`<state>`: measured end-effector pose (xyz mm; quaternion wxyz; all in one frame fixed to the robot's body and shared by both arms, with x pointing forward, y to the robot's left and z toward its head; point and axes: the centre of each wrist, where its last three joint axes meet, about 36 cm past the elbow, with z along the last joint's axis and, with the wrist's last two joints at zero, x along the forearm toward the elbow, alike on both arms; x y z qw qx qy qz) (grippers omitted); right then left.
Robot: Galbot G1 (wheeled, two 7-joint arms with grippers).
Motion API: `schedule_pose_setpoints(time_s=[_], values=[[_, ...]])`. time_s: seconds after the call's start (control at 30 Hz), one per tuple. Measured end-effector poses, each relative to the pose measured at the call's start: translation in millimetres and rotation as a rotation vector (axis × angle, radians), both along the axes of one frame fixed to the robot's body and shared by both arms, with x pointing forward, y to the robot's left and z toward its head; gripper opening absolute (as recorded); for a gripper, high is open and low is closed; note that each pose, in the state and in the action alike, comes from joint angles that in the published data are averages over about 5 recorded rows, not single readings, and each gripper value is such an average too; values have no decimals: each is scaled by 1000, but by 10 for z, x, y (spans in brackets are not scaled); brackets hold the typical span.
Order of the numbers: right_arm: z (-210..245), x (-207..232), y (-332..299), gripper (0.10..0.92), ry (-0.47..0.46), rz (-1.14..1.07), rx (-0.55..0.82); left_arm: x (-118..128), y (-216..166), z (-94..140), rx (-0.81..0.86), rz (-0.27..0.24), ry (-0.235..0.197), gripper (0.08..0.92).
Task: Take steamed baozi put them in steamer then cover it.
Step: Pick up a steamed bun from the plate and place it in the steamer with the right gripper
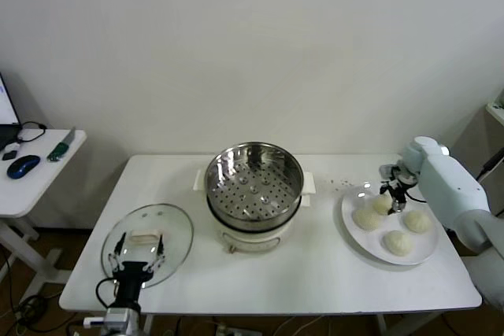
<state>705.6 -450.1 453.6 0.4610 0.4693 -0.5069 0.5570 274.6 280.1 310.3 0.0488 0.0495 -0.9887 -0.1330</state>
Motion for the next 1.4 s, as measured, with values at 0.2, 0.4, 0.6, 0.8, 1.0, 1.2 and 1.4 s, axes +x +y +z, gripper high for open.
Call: schedule_pose_setpoints(time_s=[0.2,0.4,0.6,0.8,1.0,1.2,1.4], values=[[86,12,-15,671,5,11,3,-31,-3,3,1,1,2,823],[353,102,85,678,-9,75,19,-61,-3,27,2,1,0,823],[933,325,470,682,-49,226,17,-88,-10,49,1,1,-2,823],[1597,520,1089,688,-92,434,-8,-127,-20,53,0,0,2,823],[2157,589,1931,701,-133,684,-44,-172,-36,60,-1,-10,11,823],[2398,491,2806,704,-157,938,-88,-242,-43,55,3,-20,25,823],[2399,318,3517,710,-174,1158,-138,-304,-26,61,8,-22,29,823]])
